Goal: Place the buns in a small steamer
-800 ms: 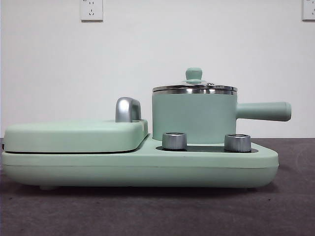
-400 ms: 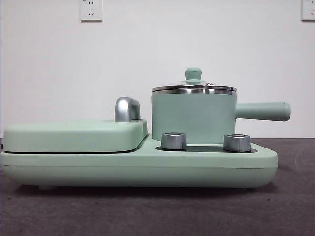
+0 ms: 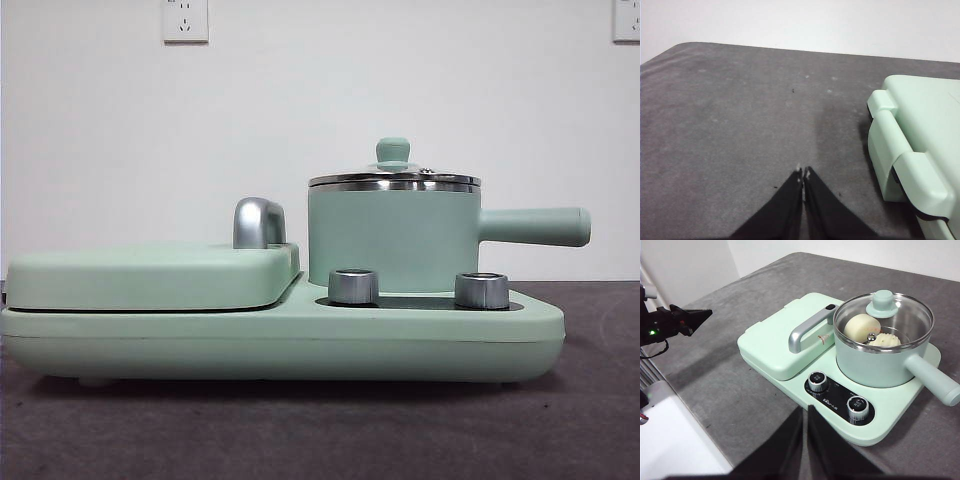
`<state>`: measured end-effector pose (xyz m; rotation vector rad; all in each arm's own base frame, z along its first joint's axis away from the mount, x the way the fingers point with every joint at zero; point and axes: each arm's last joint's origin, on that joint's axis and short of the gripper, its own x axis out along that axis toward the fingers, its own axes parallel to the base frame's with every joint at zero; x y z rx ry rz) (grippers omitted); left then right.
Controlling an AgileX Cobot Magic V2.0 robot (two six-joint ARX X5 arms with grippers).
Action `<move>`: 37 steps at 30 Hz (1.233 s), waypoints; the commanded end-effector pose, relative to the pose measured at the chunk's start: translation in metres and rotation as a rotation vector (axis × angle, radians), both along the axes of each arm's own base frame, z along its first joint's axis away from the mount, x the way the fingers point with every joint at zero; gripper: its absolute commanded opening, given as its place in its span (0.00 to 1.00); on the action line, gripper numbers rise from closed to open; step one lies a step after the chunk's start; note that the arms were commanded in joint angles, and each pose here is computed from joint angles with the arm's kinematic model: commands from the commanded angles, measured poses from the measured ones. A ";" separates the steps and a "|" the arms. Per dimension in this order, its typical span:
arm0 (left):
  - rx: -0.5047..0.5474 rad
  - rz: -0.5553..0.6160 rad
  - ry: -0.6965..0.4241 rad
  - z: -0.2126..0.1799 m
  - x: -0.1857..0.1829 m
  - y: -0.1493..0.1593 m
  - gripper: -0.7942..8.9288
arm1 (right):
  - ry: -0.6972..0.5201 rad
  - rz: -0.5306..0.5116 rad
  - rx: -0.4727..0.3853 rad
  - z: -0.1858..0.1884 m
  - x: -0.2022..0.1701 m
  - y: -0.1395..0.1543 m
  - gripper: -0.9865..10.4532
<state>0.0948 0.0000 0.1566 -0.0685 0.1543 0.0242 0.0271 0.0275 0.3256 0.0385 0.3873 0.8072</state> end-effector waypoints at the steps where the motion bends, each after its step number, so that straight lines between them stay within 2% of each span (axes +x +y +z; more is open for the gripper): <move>1: 0.011 0.004 0.025 -0.007 0.001 0.000 0.09 | -0.017 0.010 0.006 0.003 0.000 0.000 0.10; 24: 0.018 0.002 0.023 -0.007 0.001 0.000 0.09 | -0.020 0.010 0.008 0.002 -0.001 0.000 0.10; 28: 0.018 0.002 0.023 -0.007 0.001 0.000 0.09 | -0.043 -0.041 0.029 -0.001 -0.001 -0.003 0.10; 32: 0.018 0.002 0.023 -0.007 0.001 0.000 0.09 | -0.143 -0.224 0.073 -0.018 0.013 -0.004 0.10; 37: 0.018 0.002 0.023 -0.007 0.001 0.000 0.09 | -0.283 -0.566 0.086 -0.068 0.042 -0.013 0.10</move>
